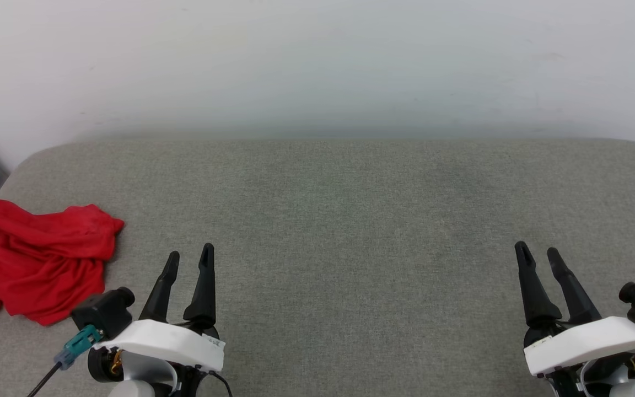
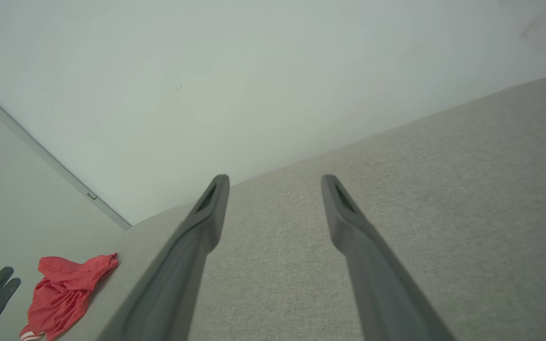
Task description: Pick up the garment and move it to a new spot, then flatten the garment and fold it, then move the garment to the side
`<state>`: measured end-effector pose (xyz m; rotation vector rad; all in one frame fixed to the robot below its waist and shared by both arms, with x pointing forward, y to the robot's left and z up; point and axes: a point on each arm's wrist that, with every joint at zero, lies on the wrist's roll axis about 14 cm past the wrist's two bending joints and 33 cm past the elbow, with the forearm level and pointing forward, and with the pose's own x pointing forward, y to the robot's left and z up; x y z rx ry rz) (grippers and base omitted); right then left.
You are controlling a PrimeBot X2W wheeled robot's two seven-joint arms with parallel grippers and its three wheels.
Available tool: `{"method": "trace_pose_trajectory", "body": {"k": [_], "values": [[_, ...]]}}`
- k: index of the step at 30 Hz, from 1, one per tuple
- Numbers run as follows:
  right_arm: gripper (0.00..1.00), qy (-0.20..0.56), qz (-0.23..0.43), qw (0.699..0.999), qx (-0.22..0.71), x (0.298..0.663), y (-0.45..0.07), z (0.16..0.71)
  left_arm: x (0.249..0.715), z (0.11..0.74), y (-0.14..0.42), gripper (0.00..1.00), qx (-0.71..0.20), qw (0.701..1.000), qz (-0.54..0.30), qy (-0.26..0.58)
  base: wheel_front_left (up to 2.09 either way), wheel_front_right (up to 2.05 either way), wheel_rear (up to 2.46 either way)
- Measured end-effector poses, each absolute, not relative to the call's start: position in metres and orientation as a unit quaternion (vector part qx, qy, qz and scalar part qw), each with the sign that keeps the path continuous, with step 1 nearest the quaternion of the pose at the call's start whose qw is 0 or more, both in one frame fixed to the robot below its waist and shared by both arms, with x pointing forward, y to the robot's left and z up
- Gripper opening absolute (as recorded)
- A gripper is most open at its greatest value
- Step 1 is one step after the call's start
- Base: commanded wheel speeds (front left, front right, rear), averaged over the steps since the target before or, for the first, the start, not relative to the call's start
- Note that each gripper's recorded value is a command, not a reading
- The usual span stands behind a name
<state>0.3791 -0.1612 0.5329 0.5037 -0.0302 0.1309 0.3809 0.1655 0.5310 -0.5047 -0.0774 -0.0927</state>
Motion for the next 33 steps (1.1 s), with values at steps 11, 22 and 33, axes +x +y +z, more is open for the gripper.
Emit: {"method": "trace_pose_trajectory", "body": {"k": [11,22,33], "values": [[1.00,-0.010,0.065,0.982,0.179,0.3774,-0.1611,0.5320,0.3803,0.5298,0.1628,1.00,-0.178,0.982,-0.051,-0.042,0.00,0.00,0.00],[1.00,-0.011,0.067,0.988,0.135,0.3759,-0.1590,0.5324,0.3796,0.5290,0.1603,1.00,-0.126,0.989,-0.055,-0.047,0.00,0.00,0.00],[1.00,-0.016,0.069,0.993,0.094,0.3756,-0.1576,0.5349,0.3787,0.5286,0.1580,1.00,-0.078,0.994,-0.060,-0.053,0.00,0.00,0.00]]}}
